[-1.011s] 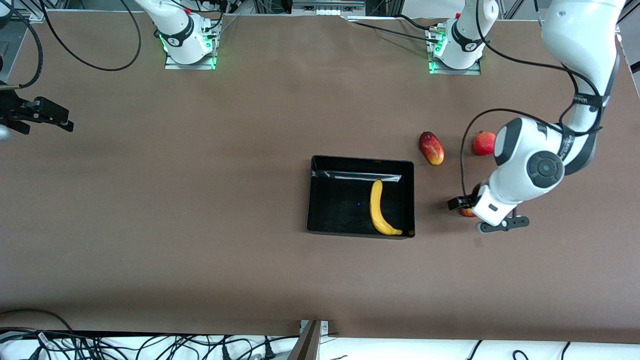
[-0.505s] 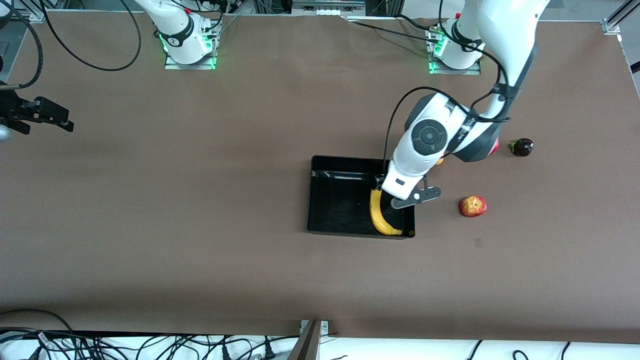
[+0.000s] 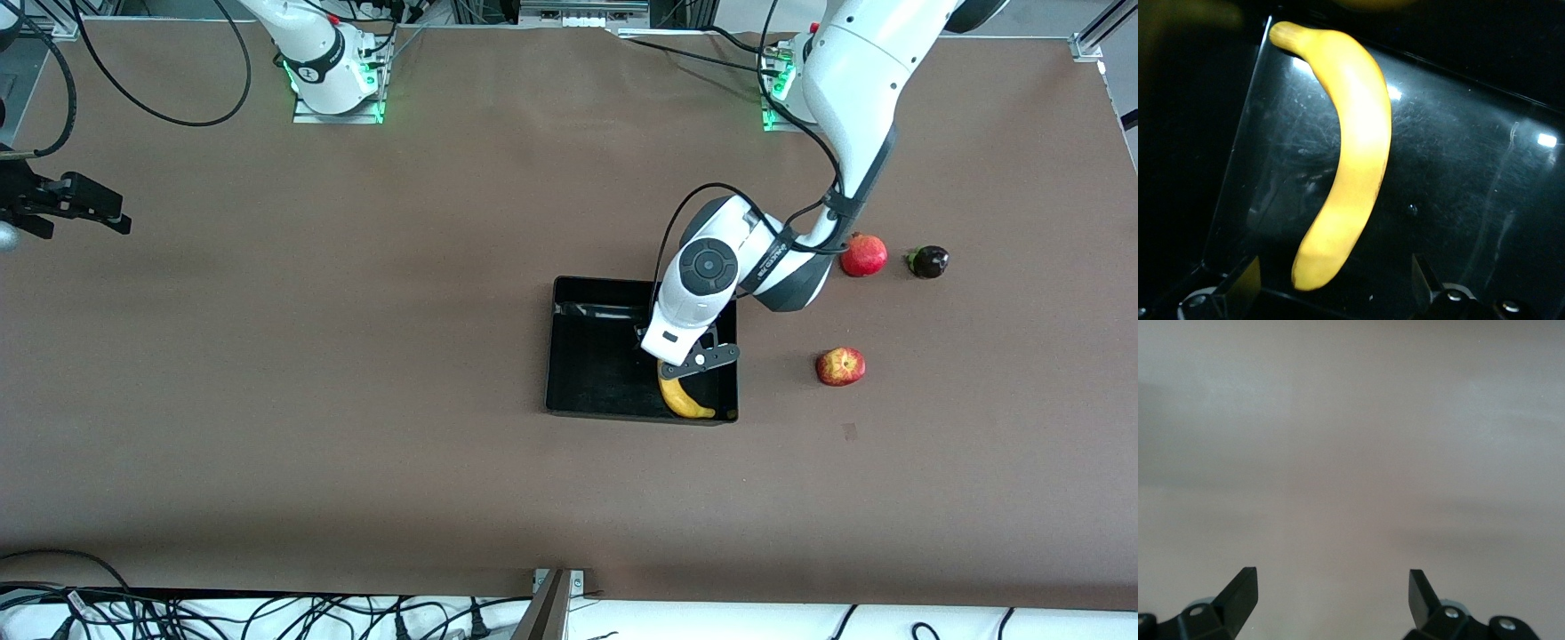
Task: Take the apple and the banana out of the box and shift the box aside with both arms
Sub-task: 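Move the left gripper back into the tray and grasp the banana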
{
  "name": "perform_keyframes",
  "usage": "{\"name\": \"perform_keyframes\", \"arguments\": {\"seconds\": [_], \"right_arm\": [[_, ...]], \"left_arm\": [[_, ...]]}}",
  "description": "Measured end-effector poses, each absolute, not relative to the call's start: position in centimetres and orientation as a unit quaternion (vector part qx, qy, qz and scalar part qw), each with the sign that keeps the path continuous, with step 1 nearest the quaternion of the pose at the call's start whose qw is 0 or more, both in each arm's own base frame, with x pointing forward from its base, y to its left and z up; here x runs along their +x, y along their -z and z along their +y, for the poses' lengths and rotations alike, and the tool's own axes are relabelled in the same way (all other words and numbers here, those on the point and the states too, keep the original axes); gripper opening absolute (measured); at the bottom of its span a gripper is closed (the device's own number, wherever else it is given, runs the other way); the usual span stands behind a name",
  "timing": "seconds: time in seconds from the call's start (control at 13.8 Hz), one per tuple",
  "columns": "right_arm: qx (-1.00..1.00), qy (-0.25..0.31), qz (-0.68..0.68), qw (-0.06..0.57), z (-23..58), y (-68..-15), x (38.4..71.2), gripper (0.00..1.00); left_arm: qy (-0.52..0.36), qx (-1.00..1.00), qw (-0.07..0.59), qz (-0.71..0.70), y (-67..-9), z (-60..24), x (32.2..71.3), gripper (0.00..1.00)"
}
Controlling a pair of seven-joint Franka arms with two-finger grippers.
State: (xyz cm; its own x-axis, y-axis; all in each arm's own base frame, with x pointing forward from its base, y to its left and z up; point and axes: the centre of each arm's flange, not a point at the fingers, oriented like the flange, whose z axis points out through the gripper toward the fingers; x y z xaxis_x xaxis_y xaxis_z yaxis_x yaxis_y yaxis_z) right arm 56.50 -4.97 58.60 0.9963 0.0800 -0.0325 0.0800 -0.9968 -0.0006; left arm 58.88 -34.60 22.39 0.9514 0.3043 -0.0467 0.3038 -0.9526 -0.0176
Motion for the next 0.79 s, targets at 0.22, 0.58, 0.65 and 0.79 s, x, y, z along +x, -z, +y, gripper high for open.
{"name": "perform_keyframes", "arguments": {"seconds": [0.22,0.58,0.65,0.79], "right_arm": [[0.999,0.016,0.04,0.0,-5.0,-58.6,56.5,1.0],[0.999,0.016,0.04,0.0,-5.0,-58.6,56.5,1.0],[0.999,0.016,0.04,0.0,-5.0,-58.6,56.5,1.0],[0.999,0.016,0.04,0.0,-5.0,-58.6,56.5,1.0]], "left_arm": [[-0.016,-0.988,0.006,-0.152,-21.4,-34.4,59.7,1.0],[-0.012,-0.988,0.0,-0.155,-19.2,-34.3,60.2,1.0],[-0.01,-0.988,-0.002,-0.157,-18.7,-34.3,60.2,1.0],[-0.006,-0.987,0.004,-0.16,-17.6,-34.1,60.2,1.0]]}}
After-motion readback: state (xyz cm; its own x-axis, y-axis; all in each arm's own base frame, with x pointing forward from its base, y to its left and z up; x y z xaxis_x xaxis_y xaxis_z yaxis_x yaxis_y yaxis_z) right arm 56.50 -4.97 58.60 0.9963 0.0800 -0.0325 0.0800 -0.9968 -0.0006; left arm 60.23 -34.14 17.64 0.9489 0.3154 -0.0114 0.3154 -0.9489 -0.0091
